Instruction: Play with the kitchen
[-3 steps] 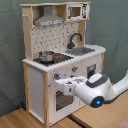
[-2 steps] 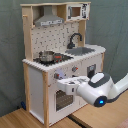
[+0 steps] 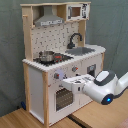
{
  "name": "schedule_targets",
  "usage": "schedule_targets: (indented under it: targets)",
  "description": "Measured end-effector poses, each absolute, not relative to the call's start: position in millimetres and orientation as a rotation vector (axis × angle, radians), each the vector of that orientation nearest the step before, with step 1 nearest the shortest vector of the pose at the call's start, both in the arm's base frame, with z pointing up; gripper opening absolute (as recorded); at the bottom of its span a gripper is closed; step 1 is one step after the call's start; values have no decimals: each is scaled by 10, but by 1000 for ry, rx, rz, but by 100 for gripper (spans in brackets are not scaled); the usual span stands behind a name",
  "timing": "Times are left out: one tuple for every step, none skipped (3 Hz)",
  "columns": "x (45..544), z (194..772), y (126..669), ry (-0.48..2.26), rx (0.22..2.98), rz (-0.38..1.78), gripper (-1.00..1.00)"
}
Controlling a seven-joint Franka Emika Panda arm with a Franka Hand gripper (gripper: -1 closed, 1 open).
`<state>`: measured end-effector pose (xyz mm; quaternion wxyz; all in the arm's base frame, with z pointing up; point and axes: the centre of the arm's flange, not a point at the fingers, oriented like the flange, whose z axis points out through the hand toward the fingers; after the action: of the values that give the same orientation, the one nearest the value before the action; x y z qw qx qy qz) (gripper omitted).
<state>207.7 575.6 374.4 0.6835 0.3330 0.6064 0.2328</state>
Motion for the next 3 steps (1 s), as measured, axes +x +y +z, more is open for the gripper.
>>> schedule_targets:
  targets:
    - [2079,3784,5638,1378,713,545,100]
    - [2114,3814,5546,1399,665,563,100]
    - [2196,3587,5369,1390,607,554,100]
